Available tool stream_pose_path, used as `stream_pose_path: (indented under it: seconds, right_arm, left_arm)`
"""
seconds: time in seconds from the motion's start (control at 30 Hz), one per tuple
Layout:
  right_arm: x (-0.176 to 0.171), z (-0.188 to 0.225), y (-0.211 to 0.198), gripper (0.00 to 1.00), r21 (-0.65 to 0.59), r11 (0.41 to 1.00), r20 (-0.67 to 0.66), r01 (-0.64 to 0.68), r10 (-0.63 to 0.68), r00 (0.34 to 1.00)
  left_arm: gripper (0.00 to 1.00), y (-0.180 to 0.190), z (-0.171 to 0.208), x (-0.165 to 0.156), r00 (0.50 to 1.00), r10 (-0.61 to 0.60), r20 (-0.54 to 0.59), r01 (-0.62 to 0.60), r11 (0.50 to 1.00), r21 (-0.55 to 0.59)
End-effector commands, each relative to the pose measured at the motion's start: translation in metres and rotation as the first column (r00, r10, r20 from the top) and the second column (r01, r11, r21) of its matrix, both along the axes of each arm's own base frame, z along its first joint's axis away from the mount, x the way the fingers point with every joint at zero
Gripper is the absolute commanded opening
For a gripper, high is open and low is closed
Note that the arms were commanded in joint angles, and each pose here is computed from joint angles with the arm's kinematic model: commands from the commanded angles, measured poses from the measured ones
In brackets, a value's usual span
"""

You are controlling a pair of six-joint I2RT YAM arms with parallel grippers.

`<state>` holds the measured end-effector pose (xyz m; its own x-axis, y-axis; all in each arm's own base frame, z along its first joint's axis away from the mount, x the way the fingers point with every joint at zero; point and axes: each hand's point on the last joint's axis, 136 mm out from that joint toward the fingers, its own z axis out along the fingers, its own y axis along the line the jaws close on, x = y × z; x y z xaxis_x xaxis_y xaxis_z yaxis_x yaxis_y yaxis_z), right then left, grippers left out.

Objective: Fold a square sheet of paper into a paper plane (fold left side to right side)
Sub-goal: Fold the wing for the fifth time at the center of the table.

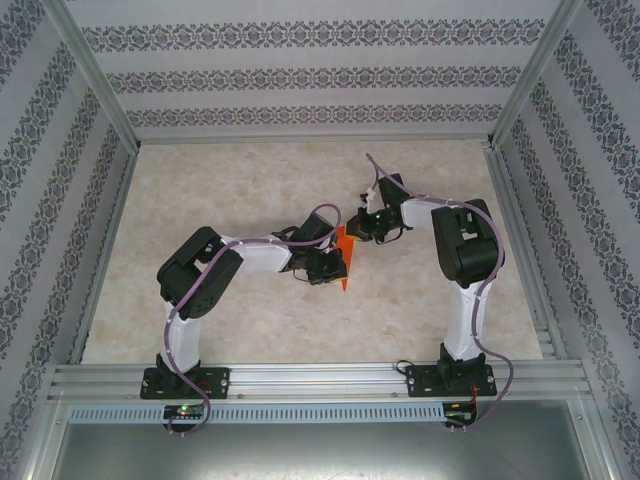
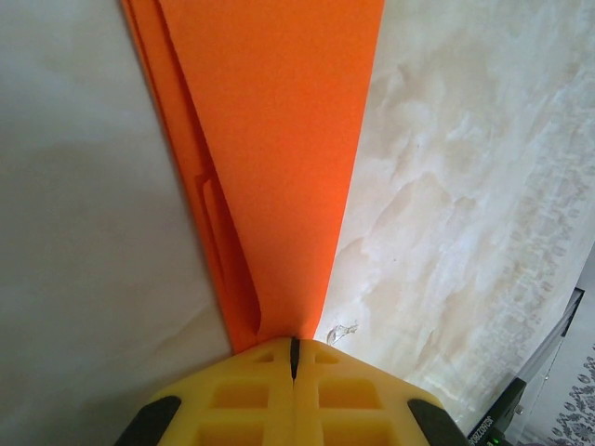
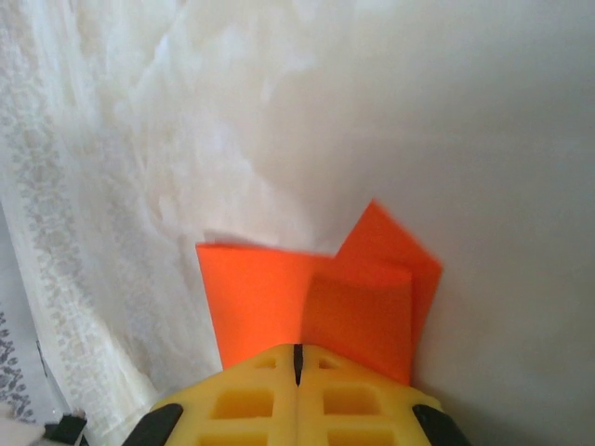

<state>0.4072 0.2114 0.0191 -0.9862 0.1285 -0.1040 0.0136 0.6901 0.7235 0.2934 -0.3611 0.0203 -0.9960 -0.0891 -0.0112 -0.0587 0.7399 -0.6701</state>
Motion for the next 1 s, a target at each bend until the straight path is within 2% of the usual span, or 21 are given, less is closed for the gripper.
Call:
stream_pose_path:
  seconds: [0.0, 0.43, 0.73, 0.83, 0.97]
  right_arm:
    - [0.025, -0.005, -0.013, 0.00, -0.056, 0.998, 0.063, 0.029, -0.025, 0.998]
    - [0.052, -0.005, -0.021, 0.00, -0.062, 0.997, 0.066, 0.052, -0.048, 0.997]
    - [0.075, 0.031, -0.028, 0.00, -0.041, 0.996, 0.137, 0.075, -0.069, 0.988]
    - [0.068, 0.056, -0.032, 0.01, -0.041, 0.996, 0.184, 0.083, -0.074, 0.980]
    - [0.034, 0.081, -0.032, 0.01, -0.008, 0.997, 0.200, 0.074, -0.071, 0.977]
  left_arm:
    - [0.01, 0.023, -0.036, -0.032, 0.993, -0.016, -0.117, 0.031, 0.991, 0.130]
    - [0.01, 0.023, -0.033, -0.031, 0.994, -0.015, -0.111, 0.029, 0.992, 0.125]
    - [0.01, 0.020, -0.028, -0.028, 0.995, -0.011, -0.098, 0.022, 0.993, 0.113]
    - [0.01, 0.020, -0.027, -0.028, 0.995, -0.009, -0.096, 0.020, 0.994, 0.112]
    - [0.01, 0.019, -0.026, -0.026, 0.996, -0.009, -0.092, 0.019, 0.994, 0.110]
